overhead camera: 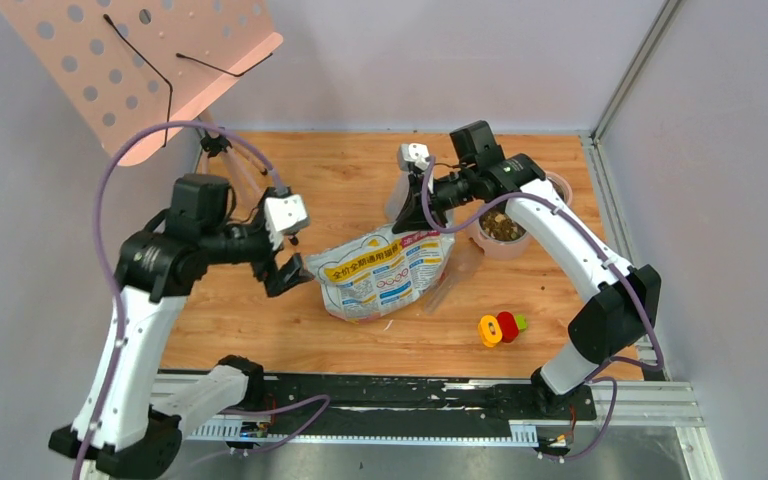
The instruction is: Serve the pet food
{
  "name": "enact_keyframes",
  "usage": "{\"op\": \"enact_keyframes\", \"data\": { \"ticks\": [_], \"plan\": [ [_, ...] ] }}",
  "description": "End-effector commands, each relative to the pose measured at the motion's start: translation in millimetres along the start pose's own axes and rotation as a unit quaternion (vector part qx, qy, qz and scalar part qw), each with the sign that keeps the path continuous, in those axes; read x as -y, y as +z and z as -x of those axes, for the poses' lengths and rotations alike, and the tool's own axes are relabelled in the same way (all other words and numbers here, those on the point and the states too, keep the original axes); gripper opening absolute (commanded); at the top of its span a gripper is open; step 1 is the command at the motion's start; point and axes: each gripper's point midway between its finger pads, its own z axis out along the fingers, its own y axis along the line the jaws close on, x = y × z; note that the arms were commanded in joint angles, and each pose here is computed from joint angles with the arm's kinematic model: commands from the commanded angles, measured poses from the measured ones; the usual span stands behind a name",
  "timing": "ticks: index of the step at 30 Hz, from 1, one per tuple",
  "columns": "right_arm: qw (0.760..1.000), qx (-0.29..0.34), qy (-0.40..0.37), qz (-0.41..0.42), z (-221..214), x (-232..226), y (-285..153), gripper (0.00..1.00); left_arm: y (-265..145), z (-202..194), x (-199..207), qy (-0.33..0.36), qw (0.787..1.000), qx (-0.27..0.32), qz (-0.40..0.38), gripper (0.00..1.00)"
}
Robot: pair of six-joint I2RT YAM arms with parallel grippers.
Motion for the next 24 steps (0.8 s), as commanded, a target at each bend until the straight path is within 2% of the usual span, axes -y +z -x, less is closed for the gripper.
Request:
{"op": "enact_keyframes", "data": {
  "ticks": [1, 6, 8, 11, 12, 14, 15, 16, 18, 20, 22, 24],
  "plan": [
    [0.996, 0.037, -0.078, -0.011, 46.4, -7.9, -12.3, 0.02, 50.1, 42.4, -24.5, -0.034, 0.997, 0.064, -0.014, 1.0],
    [0.995, 0.035, -0.088, -0.018, 50.6, -7.2, -12.4, 0.03, 89.8, 47.5, -26.6, -0.062, 0.996, 0.031, -0.057, 0.99],
    [0.995, 0.035, -0.092, -0.022, 52.0, -6.5, -13.4, 0.03, 95.5, 44.1, -25.2, -0.059, 0.995, 0.019, -0.076, 0.9],
    [0.995, 0.036, -0.092, -0.019, 52.3, -8.5, -13.0, 0.03, 98.5, 35.8, -17.5, -0.057, 0.993, 0.004, -0.102, 0.63],
    [0.995, 0.037, -0.091, -0.017, 52.5, -9.1, -12.5, 0.03, 100.8, 32.0, -16.6, -0.058, 0.993, -0.001, -0.106, 0.58],
    [0.995, 0.038, -0.09, -0.013, 52.7, -10.2, -10.7, 0.03, 104.7, 25.5, -15.8, -0.062, 0.992, -0.01, -0.11, 0.36],
    [0.995, 0.038, -0.088, -0.009, 52.5, -11.3, -8.9, 0.04, 106.1, 22.6, -15.4, -0.064, 0.992, -0.014, -0.112, 0.32],
    [0.995, 0.04, -0.086, -0.002, 52.5, -13.3, -6.1, 0.08, 107.8, 21.1, -16.1, -0.064, 0.991, -0.017, -0.113, 0.23],
    [0.996, 0.04, -0.083, 0.014, 52.1, -17.5, 2.5, 0.23, 107.5, 23.0, -16.6, -0.062, 0.992, -0.013, -0.112, 0.14],
    [0.995, 0.038, -0.083, 0.03, 52.3, -21.1, 13.6, 0.32, 106.1, 28.2, -17.0, -0.058, 0.992, -0.003, -0.11, 0.08],
    [0.995, 0.04, -0.081, 0.047, 54.7, -23.6, 24.1, 0.31, 105.2, 32.0, -17.8, -0.057, 0.992, 0.003, -0.108, 0.03],
    [0.995, 0.04, -0.072, 0.059, 55.1, -22.8, 31.3, 0.21, 104.1, 33.6, -17.8, -0.057, 0.993, 0.005, -0.107, 0.0]
  ]
}}
